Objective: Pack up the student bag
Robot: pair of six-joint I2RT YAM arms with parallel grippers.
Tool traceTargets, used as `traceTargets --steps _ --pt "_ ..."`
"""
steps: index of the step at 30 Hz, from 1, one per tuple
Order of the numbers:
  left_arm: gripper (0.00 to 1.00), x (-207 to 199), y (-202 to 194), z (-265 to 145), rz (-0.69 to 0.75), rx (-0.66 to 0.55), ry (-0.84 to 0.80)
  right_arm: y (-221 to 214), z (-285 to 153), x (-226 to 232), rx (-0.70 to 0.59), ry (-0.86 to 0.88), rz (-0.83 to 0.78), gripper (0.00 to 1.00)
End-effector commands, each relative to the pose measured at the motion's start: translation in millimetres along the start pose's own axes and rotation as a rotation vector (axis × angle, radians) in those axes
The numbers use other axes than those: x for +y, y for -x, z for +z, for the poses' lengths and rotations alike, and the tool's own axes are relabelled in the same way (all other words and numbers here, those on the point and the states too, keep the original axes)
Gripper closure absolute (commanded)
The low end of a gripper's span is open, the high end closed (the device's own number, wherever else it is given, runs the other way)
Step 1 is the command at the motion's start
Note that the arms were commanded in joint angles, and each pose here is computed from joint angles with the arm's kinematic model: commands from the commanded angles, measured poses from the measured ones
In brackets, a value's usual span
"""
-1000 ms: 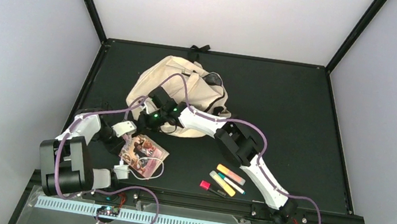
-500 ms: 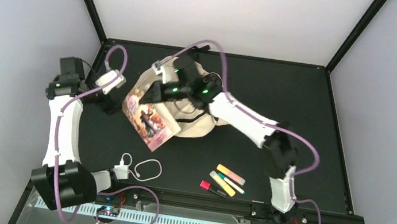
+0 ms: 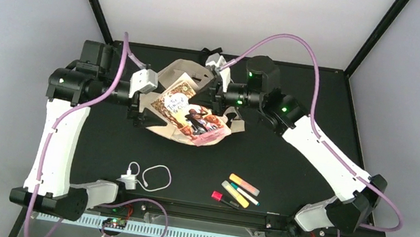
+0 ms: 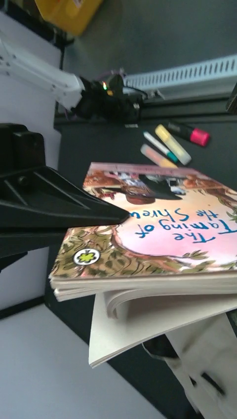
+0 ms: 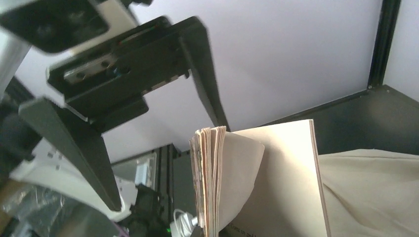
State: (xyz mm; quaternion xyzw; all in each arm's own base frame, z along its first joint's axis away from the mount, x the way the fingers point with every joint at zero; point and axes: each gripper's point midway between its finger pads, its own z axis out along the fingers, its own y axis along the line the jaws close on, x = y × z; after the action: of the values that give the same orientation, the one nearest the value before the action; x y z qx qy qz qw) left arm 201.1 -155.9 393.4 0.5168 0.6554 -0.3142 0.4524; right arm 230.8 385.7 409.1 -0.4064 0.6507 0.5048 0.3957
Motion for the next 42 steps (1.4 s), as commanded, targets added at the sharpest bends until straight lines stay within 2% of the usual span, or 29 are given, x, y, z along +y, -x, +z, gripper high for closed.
traceTargets --steps 1,3,9,13,15,16,18,19,21,22,24,25,26,27,29,30,34,36,39,42 --pt "0.01 -19.5 22.8 9.1 -0.081 -0.072 -0.122 -13.0 -16.8 21.0 0.067 0.055 -0.210 0.99" --pt "0.02 -13.2 18.7 13.4 -0.090 -0.043 -0.102 -13.2 -24.1 30.3 0.058 0.079 -0.235 0.99" --pt "0.23 -22.5 -5.6 39.6 -0.141 0.046 -0.191 -1.6 -36.1 42.6 -0.005 0.084 -0.288 0.99" --pt "0.34 -16.4 -12.5 51.6 -0.116 0.080 -0.140 3.3 -38.8 51.0 -0.030 0.121 -0.292 0.99" --pt "0.51 -16.6 -6.1 52.5 -0.091 0.053 -0.128 4.4 -38.9 49.1 -0.036 0.105 -0.296 0.99" --pt "0.67 -19.2 -0.4 51.1 -0.075 0.031 -0.131 2.9 -37.9 46.4 -0.031 0.095 -0.293 0.99" --pt "0.92 -23.6 11.2 47.6 -0.062 -0.009 -0.142 0.1 -35.6 40.8 -0.018 0.077 -0.284 0.99" --pt "0.98 -24.5 15.1 46.5 -0.072 -0.018 -0.148 -1.5 -34.6 38.3 -0.012 0.066 -0.276 0.99" --pt "0.98 -25.2 20.5 45.0 -0.087 -0.032 -0.155 -1.7 -34.8 26.4 -0.012 0.005 -0.252 0.97" --pt "0.98 -24.6 23.1 44.1 -0.089 -0.039 -0.149 1.4 -37.8 16.8 -0.025 -0.047 -0.230 0.81" --pt "0.98 -15.4 29.7 41.3 -0.110 -0.041 -0.093 11.4 -57.1 -14.3 -0.079 -0.179 -0.160 0.28" --pt "0.99 -8.0 34.0 38.8 -0.121 -0.042 -0.052 18.4 -73.2 -28.3 -0.130 -0.233 -0.116 0.04" --pt "0.98 1.1 39.2 35.5 -0.147 -0.044 -0.006 22.6 -93.5 -36.8 -0.206 -0.263 -0.067 0.00" --pt "0.98 6.0 47.4 30.7 -0.145 -0.060 0.021 14.5 -106.7 -52.8 -0.235 -0.298 -0.030 0.00" --pt "0.98 7.9 69.8 20.4 -0.152 -0.104 0.033 12.2 -132.3 -54.6 -0.339 -0.324 -0.035 0.00" --pt "0.99 2.9 82.7 16.0 -0.143 -0.129 0.003 16.2 -141.5 -44.0 -0.388 -0.315 -0.065 0.00" --pt "0.98 -33.4 122.0 -0.8 -0.099 -0.245 -0.203 11.3 -136.3 -19.1 -0.450 -0.132 -0.051 0.00" --pt "0.98 -39.0 125.1 -1.2 -0.118 -0.266 -0.259 19.7 -137.2 -9.1 -0.509 -0.055 -0.054 0.00" --pt "0.98 -33.9 120.6 4.1 -0.140 -0.261 -0.260 39.1 -141.9 9.0 -0.585 0.016 -0.100 0.00" --pt "0.98 -29.3 121.9 8.4 -0.173 -0.268 -0.275 55.0 -136.5 29.9 -0.605 0.077 -0.147 0.07"
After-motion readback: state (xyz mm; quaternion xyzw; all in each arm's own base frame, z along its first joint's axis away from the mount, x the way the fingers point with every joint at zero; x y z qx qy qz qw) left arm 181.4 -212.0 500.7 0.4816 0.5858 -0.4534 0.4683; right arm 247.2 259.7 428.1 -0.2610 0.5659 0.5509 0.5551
